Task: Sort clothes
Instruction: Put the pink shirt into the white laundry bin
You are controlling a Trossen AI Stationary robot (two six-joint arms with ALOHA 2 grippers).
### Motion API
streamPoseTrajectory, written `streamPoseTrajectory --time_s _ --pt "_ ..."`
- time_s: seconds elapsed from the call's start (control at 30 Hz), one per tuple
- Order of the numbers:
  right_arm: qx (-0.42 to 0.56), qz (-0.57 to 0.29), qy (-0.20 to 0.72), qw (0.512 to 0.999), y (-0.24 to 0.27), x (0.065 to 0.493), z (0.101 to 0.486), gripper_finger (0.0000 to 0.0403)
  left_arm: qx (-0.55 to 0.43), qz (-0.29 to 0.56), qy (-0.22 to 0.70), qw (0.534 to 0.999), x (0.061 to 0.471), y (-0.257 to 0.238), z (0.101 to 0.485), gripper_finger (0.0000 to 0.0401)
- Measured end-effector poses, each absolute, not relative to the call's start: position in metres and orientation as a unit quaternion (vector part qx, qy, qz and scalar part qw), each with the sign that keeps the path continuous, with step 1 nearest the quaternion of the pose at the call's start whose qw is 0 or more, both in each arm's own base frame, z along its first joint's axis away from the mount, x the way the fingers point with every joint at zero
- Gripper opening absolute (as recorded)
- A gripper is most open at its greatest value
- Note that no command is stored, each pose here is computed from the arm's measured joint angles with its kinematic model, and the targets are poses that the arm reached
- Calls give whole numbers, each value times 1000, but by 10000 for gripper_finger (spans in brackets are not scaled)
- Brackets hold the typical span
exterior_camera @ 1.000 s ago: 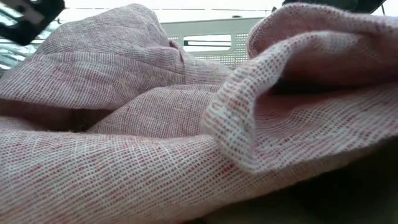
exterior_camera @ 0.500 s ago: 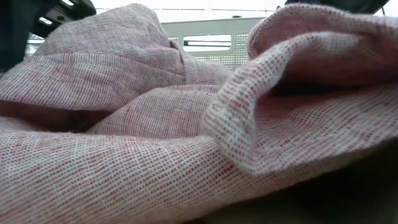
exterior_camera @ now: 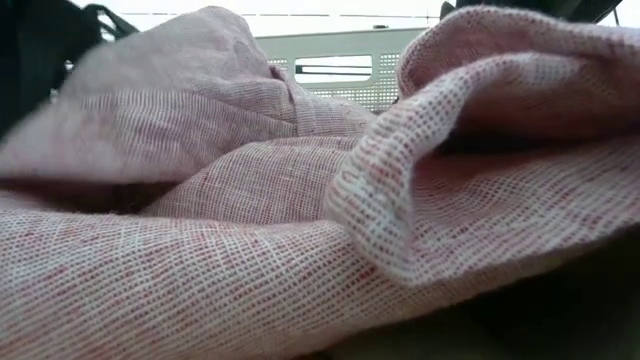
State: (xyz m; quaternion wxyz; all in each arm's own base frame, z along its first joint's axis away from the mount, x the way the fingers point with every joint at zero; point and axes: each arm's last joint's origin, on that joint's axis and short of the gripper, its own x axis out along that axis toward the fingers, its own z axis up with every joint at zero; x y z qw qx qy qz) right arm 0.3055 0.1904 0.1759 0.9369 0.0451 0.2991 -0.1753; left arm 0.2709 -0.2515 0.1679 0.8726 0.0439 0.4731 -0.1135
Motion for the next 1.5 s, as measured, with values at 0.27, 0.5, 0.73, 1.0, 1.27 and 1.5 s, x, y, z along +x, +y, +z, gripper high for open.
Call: streamPoseTrajectory --time_s 0.27,0.5,0.73,1.0,1.27,1.5 --pt "57 -178 297 937 191 305 176 0 102 -34 462 880 278 -251 136 150" --pt "67 -180 295 936 192 304 176 0 81 4 454 887 279 -250 132 146" --pt "66 -180 293 937 194 303 176 0 37 10 462 886 279 -250 133 26" --pt "63 -183 294 936 191 305 176 0 28 -18 483 875 285 -263 160 4" --pt "62 -183 295 936 191 305 176 0 83 -50 460 883 289 -284 209 7" --pt "63 -182 295 936 191 305 176 0 117 -105 523 838 277 -281 195 57"
